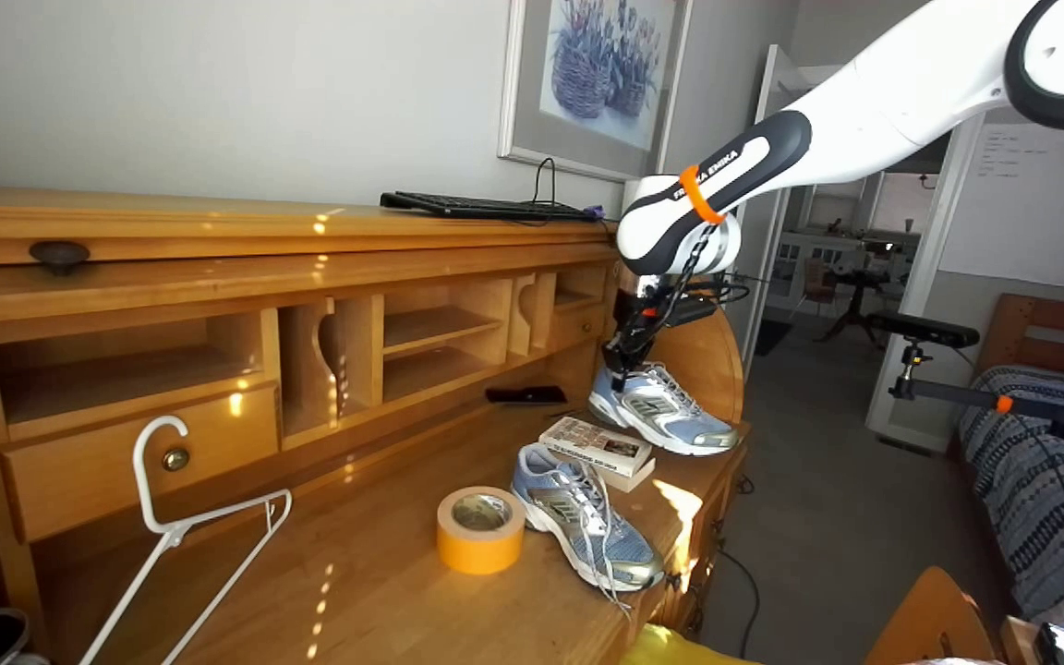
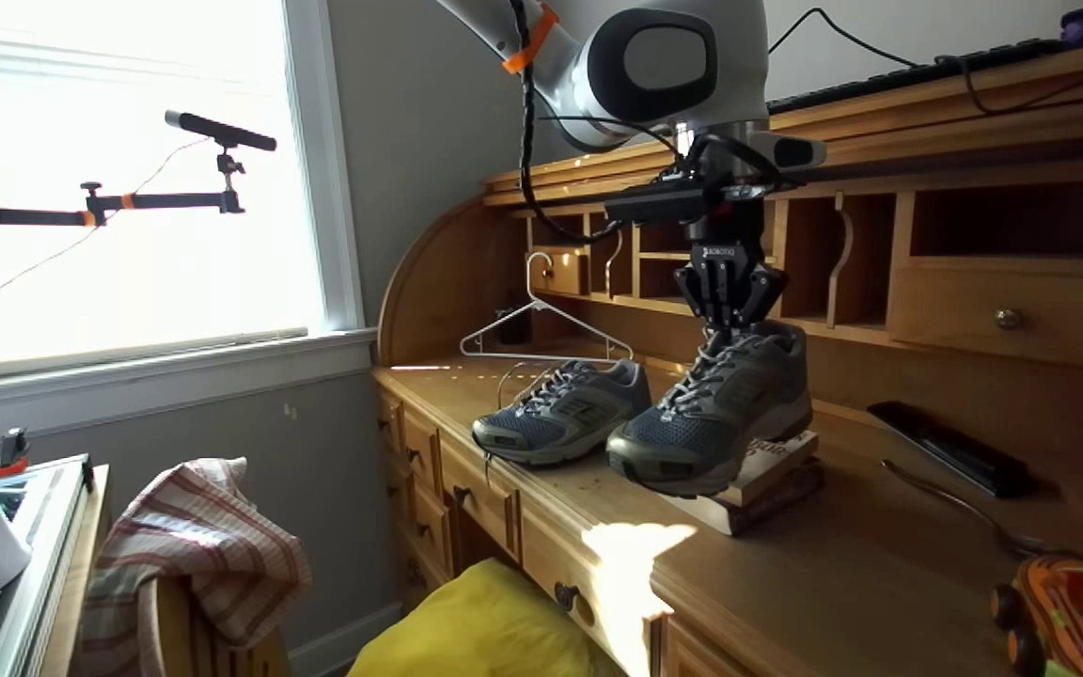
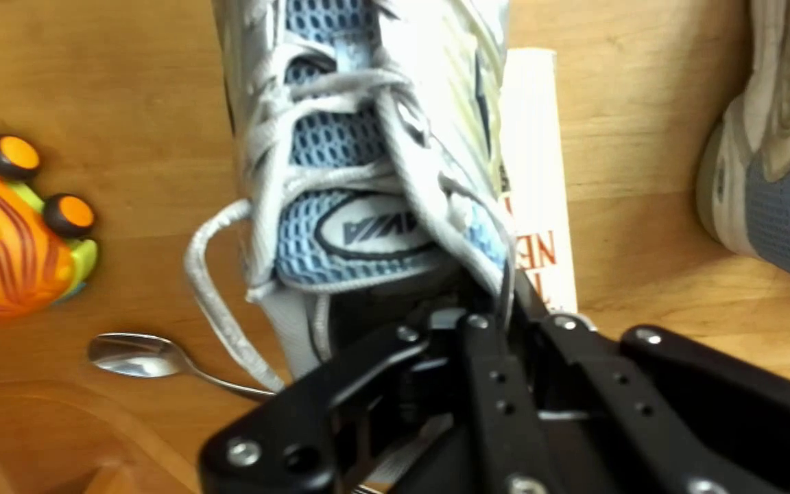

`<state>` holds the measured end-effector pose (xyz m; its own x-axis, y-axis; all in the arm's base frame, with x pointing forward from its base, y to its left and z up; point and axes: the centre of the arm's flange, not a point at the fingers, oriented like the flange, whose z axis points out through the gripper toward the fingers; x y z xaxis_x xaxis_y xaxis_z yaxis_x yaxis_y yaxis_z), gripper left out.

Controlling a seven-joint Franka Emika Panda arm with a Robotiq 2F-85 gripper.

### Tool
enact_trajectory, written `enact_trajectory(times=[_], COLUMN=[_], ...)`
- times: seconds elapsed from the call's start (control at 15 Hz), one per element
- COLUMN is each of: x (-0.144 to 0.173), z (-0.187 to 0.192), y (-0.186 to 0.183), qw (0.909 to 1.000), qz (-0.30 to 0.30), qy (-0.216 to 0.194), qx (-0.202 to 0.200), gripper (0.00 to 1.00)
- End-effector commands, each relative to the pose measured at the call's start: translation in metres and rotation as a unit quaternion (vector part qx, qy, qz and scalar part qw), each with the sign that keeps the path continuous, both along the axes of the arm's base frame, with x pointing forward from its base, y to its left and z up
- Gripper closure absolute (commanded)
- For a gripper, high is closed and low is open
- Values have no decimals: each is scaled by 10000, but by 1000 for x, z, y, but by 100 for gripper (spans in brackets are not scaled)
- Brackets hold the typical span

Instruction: Move the sneakers to the right and stack them together.

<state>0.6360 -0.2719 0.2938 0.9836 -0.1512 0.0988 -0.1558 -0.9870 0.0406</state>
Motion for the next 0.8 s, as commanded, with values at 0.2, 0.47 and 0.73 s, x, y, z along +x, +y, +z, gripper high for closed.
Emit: enact_trajectory(times=[0.2,0.47,0.73], x=[-34,-38,-36], z=[-7,-21,-37], y=[-45,-68,-84], qw=[9976,9968,9965], qz=[-61,-144,-110], qy=[-288,-404,-521], qx=[-633,-670,-638], gripper=[98,98,98])
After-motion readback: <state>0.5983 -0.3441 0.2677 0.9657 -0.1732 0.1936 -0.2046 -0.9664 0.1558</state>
